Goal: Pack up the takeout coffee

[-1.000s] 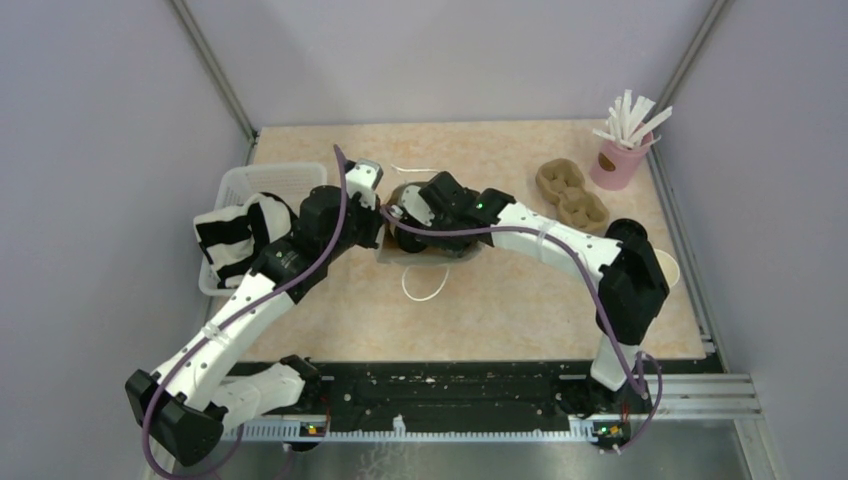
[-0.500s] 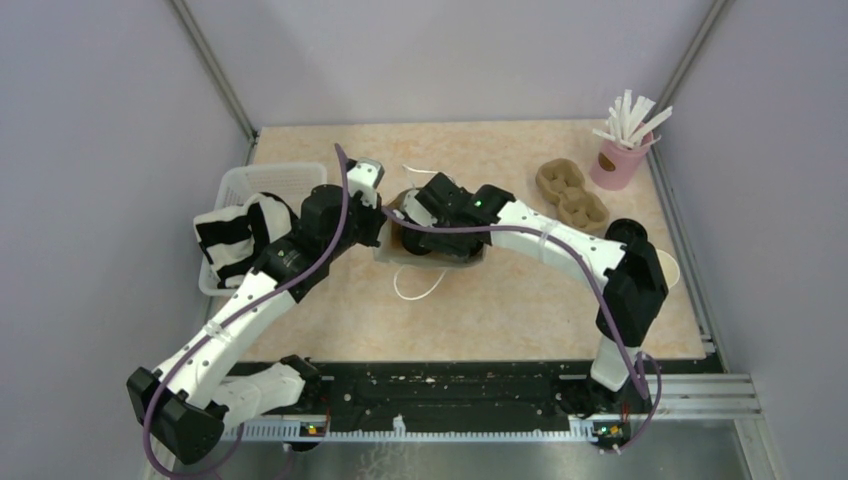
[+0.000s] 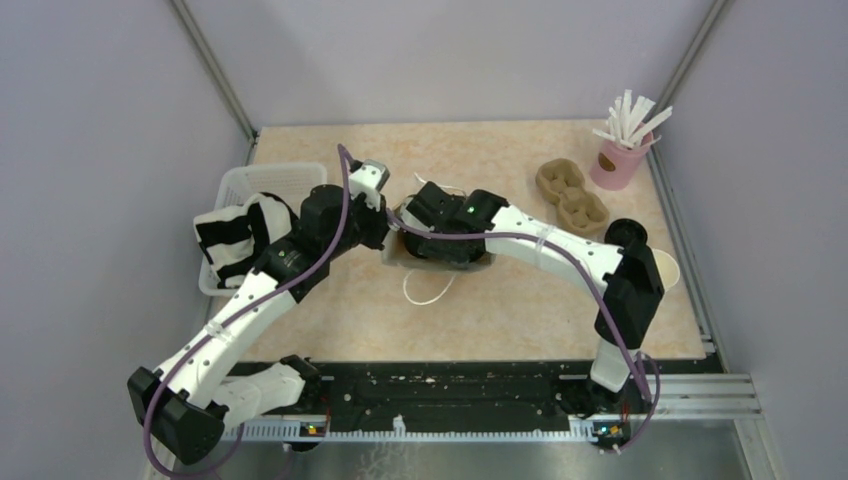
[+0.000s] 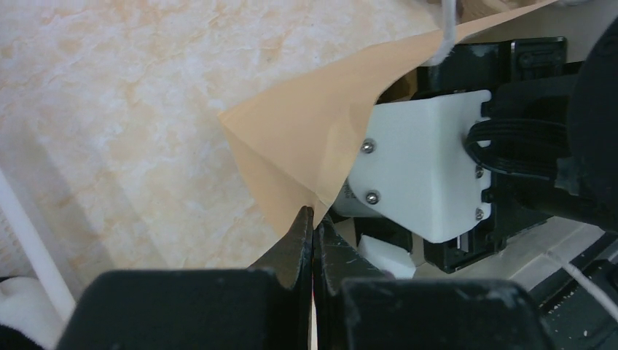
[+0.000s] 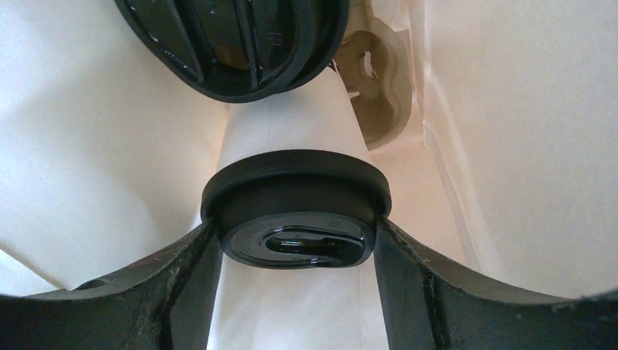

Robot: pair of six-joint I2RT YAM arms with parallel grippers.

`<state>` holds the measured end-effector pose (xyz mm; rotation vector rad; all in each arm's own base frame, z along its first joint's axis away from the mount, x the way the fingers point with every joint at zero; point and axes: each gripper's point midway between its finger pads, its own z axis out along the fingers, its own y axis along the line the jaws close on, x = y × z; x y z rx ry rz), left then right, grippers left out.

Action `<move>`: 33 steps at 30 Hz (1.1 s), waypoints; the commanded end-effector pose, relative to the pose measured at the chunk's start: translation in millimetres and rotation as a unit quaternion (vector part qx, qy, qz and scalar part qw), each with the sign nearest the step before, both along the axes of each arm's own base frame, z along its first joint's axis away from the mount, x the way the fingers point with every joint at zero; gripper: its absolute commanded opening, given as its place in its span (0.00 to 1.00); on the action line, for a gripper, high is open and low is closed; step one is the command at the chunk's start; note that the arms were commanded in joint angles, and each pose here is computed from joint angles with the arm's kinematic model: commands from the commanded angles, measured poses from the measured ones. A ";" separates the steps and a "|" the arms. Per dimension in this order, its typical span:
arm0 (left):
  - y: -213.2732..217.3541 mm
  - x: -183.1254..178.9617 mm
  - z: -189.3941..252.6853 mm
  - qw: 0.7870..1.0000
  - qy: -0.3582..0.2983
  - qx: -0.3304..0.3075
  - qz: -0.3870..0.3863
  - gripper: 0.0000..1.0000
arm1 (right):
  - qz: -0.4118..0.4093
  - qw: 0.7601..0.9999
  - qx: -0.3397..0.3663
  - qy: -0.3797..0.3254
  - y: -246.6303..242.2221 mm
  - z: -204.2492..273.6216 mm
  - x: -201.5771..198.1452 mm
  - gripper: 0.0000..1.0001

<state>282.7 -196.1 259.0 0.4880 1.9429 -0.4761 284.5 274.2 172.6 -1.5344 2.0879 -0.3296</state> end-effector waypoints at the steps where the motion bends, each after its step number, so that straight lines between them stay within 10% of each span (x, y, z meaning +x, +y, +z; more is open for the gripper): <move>1: -26.8 -14.5 0.2 0.997 0.003 -0.028 -0.078 0.00 | 0.027 0.997 0.074 -0.028 46.7 34.2 -0.2 0.47; 33: -7.1 -14.7 -2.9 0.999 -0.012 -0.037 -0.022 0.00 | -0.002 0.996 0.080 -0.033 13.7 35.7 -28.8 0.45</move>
